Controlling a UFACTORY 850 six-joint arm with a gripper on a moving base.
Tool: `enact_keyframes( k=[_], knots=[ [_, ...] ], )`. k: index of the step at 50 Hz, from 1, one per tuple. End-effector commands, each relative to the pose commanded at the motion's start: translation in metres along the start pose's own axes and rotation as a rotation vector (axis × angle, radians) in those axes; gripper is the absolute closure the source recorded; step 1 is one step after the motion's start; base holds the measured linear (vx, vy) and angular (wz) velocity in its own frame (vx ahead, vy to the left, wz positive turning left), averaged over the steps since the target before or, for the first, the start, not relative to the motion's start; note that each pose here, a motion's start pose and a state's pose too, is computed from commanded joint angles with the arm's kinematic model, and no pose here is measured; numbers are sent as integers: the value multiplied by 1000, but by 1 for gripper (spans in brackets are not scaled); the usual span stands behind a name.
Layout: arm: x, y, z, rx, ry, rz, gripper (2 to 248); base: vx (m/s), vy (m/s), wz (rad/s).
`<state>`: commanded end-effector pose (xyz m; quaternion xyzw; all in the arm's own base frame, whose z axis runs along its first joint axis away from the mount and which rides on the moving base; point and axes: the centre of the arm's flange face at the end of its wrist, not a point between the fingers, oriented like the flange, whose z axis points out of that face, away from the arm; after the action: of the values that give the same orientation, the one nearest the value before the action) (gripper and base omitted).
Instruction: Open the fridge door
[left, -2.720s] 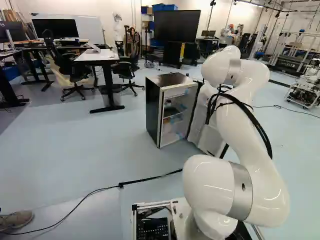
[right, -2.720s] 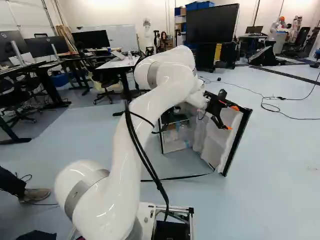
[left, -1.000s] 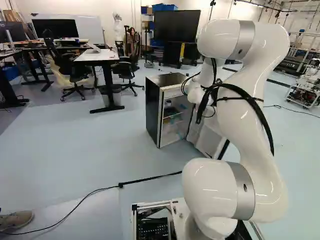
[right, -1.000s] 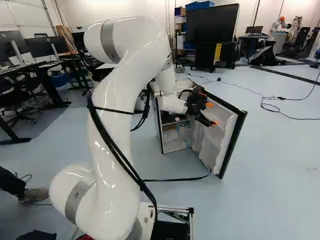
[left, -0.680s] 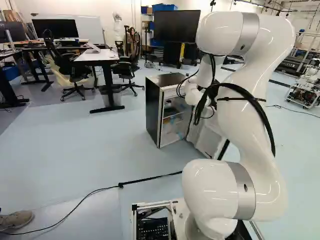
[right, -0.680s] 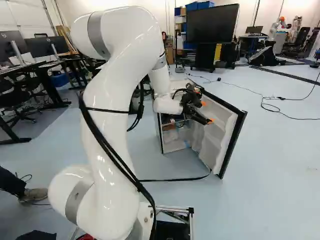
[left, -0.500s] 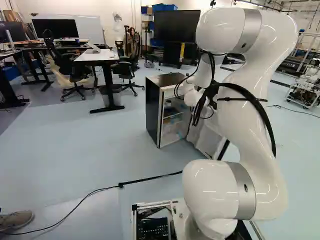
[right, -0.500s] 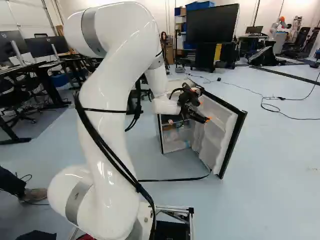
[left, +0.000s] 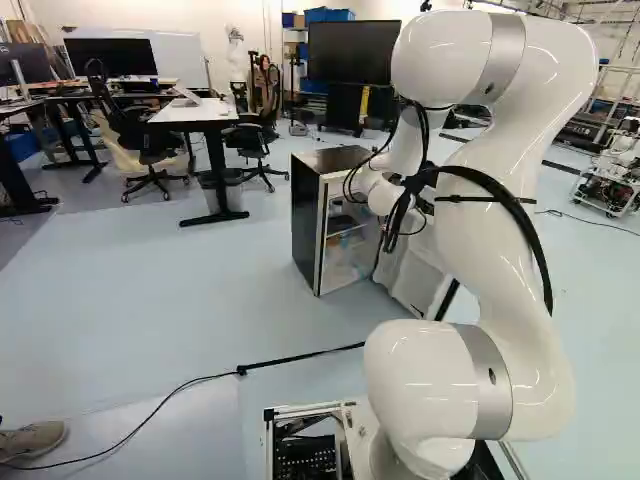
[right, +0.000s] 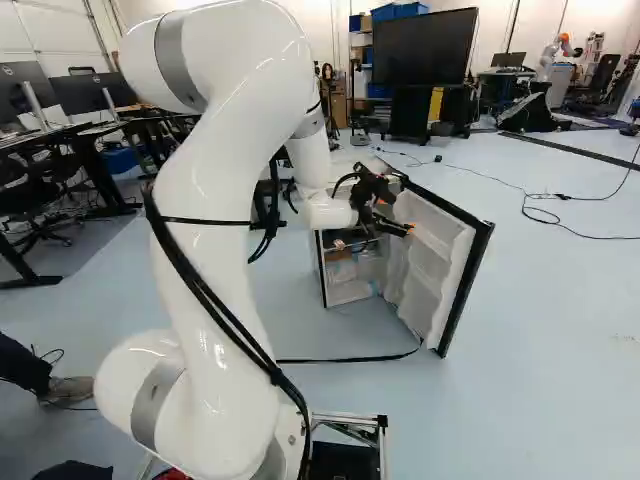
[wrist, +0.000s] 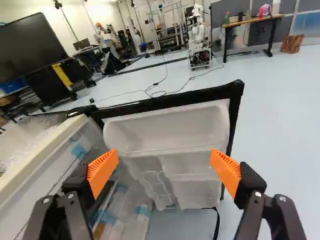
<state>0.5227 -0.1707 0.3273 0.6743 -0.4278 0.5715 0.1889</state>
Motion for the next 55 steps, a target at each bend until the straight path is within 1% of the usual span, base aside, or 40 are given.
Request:
enact_keyframes(
  k=[12,18,26,38,44,55],
  knots=[
    [0,-8,0,84,-1,-51,3,0,0,0],
    [-1,-11,-1,126,-10,-76,3,0,0,0],
    [-4,-16,-2,180,-39,-113,3,0,0,0],
    [-11,-22,-3,253,-99,-170,3,0,0,0],
    [-12,-23,-4,271,-114,-184,3,0,0,0],
    [-12,-23,-5,275,-116,-187,3,0,0,0]
  ],
)
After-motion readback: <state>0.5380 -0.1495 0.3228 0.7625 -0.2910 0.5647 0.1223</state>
